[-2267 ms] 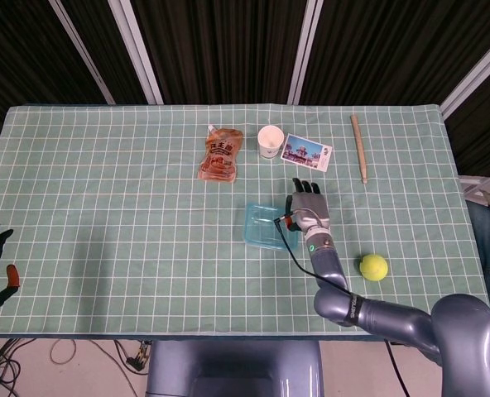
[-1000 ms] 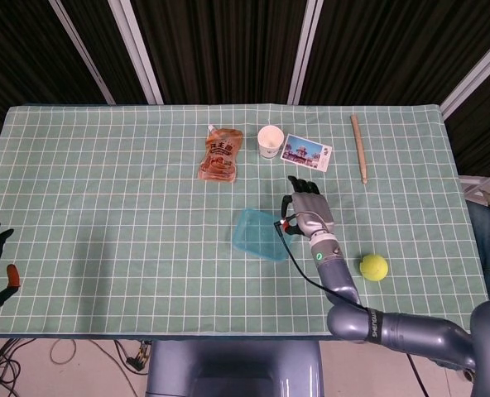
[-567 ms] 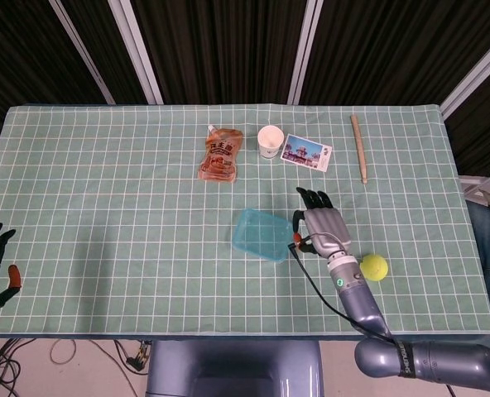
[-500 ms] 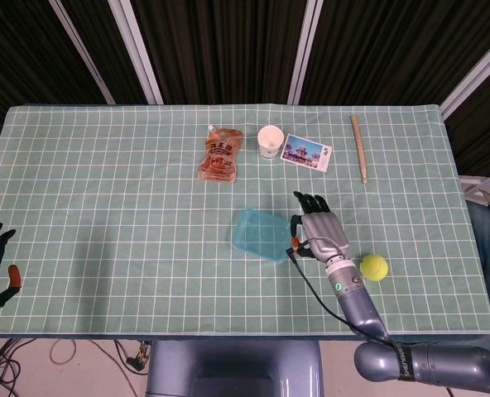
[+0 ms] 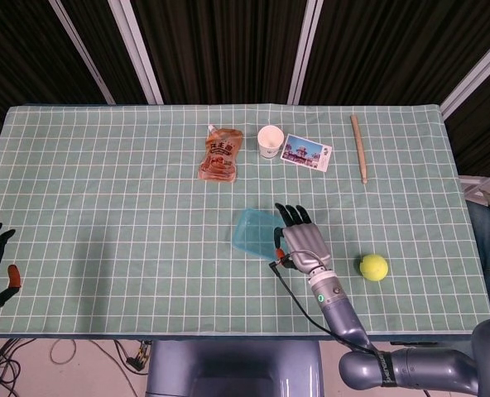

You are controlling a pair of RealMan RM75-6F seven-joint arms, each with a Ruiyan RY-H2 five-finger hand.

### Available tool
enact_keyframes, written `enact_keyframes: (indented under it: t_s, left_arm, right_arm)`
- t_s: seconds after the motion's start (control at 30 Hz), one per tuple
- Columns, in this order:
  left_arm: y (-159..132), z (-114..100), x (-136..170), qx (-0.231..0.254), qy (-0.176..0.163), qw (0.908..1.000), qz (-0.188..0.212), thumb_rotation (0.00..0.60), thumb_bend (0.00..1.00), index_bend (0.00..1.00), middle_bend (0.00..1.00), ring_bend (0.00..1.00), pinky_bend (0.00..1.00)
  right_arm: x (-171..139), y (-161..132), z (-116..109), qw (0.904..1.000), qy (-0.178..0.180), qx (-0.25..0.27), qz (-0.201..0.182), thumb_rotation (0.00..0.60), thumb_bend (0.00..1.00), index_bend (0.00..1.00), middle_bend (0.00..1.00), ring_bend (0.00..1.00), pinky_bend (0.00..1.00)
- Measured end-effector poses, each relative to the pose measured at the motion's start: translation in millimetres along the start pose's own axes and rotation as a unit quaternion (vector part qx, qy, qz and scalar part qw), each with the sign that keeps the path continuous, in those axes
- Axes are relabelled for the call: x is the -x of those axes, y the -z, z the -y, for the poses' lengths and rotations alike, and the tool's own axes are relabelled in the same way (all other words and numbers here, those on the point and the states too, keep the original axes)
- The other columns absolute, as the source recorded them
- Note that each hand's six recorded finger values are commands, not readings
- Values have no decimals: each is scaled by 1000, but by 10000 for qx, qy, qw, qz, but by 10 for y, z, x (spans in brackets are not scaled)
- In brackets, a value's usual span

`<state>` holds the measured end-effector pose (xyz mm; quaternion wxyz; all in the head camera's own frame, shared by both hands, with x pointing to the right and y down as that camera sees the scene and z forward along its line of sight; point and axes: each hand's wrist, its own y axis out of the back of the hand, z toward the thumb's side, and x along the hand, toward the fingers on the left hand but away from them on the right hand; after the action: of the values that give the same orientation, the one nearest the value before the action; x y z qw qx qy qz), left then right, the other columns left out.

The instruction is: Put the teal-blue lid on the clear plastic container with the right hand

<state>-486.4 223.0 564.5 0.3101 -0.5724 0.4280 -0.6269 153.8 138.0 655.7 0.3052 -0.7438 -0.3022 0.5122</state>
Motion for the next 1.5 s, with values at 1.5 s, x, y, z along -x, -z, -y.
enact_keyframes:
  t_s: [1.5]
  left_arm:
    - [9,-2,-7,-8,-12,10000,-28,600,640,111,0,0,0]
  right_arm:
    - [134,8,274,9994,-322,-129,58,600,452,706,56,0,0]
